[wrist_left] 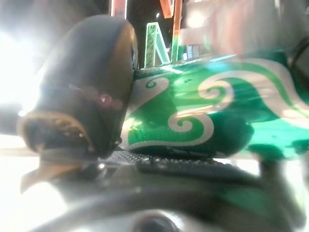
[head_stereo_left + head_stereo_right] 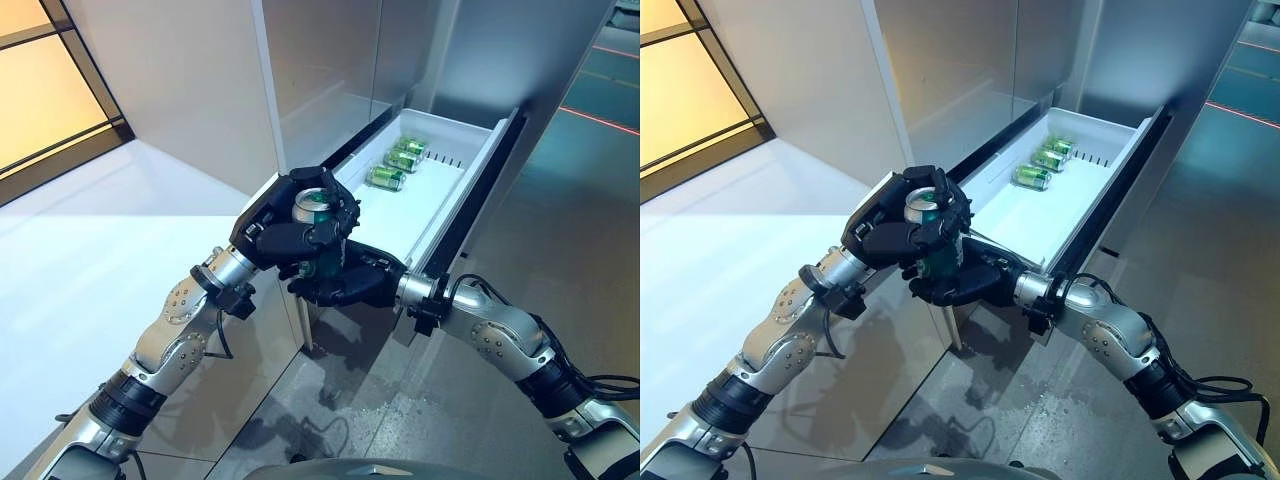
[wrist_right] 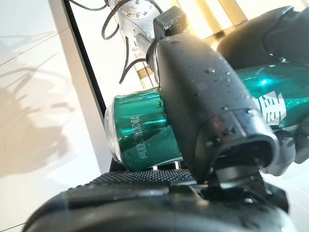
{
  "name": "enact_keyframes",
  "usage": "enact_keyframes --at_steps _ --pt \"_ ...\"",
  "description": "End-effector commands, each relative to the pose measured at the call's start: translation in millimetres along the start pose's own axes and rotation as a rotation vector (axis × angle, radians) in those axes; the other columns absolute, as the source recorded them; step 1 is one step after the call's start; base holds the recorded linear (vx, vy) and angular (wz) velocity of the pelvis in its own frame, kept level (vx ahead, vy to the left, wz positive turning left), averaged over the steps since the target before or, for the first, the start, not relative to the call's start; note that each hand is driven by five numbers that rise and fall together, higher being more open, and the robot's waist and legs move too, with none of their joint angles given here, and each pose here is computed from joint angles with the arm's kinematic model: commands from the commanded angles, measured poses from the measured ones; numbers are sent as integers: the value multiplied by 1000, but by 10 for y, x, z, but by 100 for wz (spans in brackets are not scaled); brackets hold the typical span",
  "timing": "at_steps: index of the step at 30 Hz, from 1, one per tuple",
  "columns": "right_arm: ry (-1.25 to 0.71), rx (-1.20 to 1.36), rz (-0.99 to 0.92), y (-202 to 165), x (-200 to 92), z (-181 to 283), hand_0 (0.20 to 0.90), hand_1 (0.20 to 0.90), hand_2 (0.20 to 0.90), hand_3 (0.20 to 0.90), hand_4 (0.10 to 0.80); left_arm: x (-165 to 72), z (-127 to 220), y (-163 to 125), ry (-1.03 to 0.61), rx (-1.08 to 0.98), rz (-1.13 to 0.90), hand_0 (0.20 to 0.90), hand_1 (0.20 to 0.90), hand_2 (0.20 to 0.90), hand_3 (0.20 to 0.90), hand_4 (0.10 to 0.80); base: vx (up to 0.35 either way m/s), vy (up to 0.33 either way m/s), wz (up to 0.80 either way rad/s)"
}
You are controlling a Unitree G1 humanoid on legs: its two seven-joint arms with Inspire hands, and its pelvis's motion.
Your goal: Put drinks into fridge and close the fridge
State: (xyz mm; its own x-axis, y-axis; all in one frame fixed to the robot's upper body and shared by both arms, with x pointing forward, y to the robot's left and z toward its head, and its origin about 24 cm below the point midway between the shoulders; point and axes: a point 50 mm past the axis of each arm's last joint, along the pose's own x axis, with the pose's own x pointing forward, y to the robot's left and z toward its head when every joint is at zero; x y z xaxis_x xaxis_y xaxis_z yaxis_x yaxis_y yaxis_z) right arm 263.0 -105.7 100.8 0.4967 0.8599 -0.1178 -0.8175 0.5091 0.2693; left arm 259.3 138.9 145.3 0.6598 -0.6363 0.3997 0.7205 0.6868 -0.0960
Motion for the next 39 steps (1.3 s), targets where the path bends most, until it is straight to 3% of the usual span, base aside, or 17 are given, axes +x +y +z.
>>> enact_keyframes --at_steps 1,8,9,10,11,16,25,30,34,38,39 --pt "-268 24 361 662 413 419 300 300 300 200 100 427 410 -315 -292 89 -196 300 300 300 200 100 0 0 0" --pt "-317 -27 265 551 363 493 300 300 300 200 100 386 301 -282 -207 121 -200 300 300 300 200 100 0 0 0" --pt "-326 -35 249 529 351 515 300 300 300 200 100 376 289 -276 -200 128 -201 796 796 796 779 679 0 0 0" --pt "-327 -37 244 523 347 520 300 300 300 200 100 373 288 -273 -199 130 -199 796 796 796 779 679 0 0 0" --pt "-340 -55 222 498 331 542 300 300 300 200 100 365 281 -265 -194 135 -195 900 900 900 900 800 0 0 0" --pt "-422 -133 61 311 220 773 300 300 300 200 100 316 382 -160 -254 194 -114 900 900 900 900 800 0 0 0" --pt "-483 -276 -344 -165 -52 1200 300 300 300 200 100 214 954 -80 -564 452 1 900 900 900 900 800 9 -5 1" --pt "-503 -292 -548 -417 -170 1335 300 300 300 200 100 227 1111 -72 -644 448 11 900 900 900 900 800 36 -15 8" --pt "-506 -306 -701 -606 -256 1426 300 300 300 200 100 333 1018 -33 -536 320 -11 900 900 900 900 800 31 -10 6" --pt "-513 -327 -795 -749 -375 1507 300 300 300 200 100 400 740 -5 -343 159 -58 900 900 900 900 800 49 -11 4" --pt "-517 -331 -839 -810 -433 1543 300 300 300 200 100 412 560 -12 -232 78 -88 900 900 900 900 800 48 -10 4"
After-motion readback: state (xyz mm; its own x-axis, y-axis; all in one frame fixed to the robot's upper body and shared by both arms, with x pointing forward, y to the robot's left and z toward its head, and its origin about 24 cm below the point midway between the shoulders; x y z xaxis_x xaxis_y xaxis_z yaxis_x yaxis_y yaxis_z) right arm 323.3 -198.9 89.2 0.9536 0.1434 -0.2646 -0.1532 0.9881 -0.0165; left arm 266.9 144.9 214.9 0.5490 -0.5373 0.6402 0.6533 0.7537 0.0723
